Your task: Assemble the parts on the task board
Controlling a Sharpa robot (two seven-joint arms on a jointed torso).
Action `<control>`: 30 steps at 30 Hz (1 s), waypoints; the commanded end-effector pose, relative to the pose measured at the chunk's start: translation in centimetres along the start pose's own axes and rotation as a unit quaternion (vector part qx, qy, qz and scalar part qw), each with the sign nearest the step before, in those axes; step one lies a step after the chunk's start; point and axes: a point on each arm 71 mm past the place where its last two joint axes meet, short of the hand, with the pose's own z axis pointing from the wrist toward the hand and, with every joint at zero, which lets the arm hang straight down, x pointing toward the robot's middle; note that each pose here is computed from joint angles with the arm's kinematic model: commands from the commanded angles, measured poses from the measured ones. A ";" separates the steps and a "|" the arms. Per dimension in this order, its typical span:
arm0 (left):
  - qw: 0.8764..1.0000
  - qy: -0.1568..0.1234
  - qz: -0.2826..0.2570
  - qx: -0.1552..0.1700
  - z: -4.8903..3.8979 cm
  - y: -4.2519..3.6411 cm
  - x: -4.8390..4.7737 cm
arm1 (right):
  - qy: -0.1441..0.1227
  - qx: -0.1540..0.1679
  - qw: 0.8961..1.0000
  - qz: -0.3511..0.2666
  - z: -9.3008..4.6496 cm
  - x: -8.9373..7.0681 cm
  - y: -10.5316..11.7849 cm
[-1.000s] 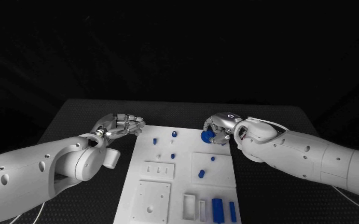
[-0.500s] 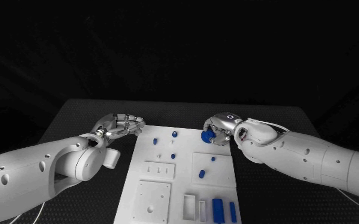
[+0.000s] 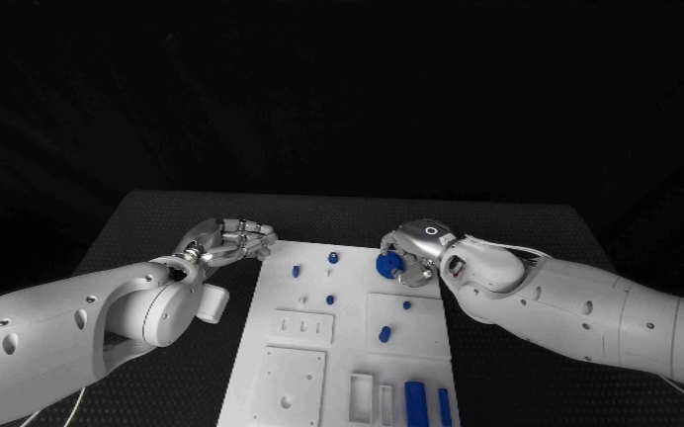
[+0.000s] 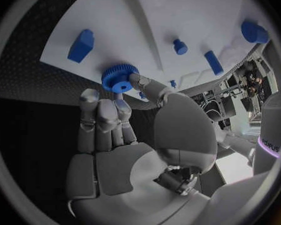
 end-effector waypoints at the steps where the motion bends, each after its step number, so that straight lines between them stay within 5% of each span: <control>1: 1.000 0.006 0.001 0.004 0.01 -0.14 0.18 | -0.025 0.009 0.999 -0.030 0.1 -0.9 0.5; 16: 1.000 0.005 0.001 0.004 -0.09 -0.15 0.13 | -0.074 -0.055 0.995 -0.046 1.3 -2.5 7.0; 30: 1.000 0.009 0.000 0.004 0.02 -0.18 0.39 | -0.076 -0.083 0.993 -0.047 3.3 -2.0 11.0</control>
